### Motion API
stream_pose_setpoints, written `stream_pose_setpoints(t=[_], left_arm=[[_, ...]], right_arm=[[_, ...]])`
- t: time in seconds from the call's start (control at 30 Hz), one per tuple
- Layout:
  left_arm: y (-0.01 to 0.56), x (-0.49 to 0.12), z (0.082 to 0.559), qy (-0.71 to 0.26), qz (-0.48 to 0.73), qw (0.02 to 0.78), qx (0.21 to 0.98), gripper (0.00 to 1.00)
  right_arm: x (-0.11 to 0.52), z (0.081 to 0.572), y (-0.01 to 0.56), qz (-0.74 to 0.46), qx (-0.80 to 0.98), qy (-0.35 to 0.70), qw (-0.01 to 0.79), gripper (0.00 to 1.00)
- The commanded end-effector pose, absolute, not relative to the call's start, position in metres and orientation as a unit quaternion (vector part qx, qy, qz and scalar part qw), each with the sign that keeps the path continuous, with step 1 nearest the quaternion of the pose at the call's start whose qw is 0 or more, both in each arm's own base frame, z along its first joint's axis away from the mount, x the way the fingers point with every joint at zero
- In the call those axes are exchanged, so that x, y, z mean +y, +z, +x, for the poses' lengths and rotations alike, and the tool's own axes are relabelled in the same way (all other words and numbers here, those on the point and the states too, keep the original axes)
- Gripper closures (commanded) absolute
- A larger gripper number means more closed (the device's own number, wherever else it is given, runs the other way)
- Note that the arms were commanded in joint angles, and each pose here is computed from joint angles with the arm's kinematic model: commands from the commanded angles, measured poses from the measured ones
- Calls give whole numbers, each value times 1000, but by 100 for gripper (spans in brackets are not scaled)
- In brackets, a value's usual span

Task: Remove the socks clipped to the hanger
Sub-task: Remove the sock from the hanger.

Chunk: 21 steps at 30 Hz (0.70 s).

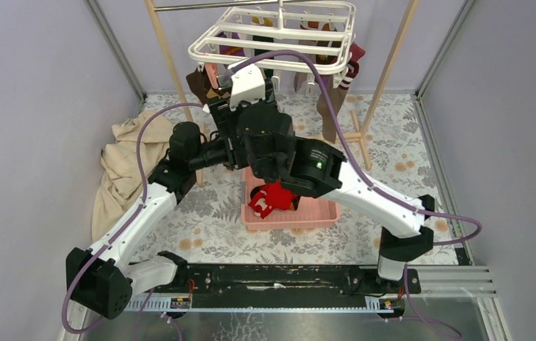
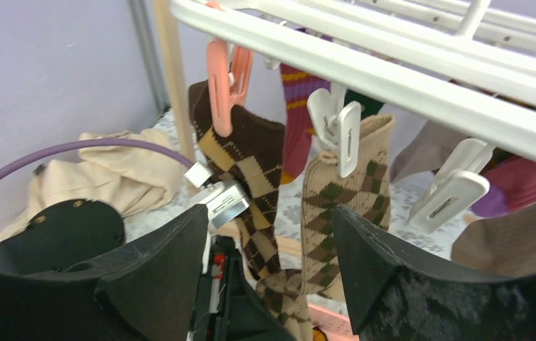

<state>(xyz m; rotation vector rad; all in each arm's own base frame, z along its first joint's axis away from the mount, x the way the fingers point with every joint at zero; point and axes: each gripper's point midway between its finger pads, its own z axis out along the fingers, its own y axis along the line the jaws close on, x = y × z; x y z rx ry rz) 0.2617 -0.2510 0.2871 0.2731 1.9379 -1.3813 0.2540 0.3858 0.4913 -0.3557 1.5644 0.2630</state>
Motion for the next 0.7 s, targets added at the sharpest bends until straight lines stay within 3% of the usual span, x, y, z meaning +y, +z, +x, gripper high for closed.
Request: stream_pose_setpoints(t=[0.0, 0.67], left_arm=[[306, -249, 262, -526, 123, 391, 745, 77], [327, -254, 244, -520, 146, 394, 744, 77]], right_arm=[[362, 262, 529, -103, 680, 75, 722, 29], [361, 287, 541, -73, 666, 63, 740, 34]])
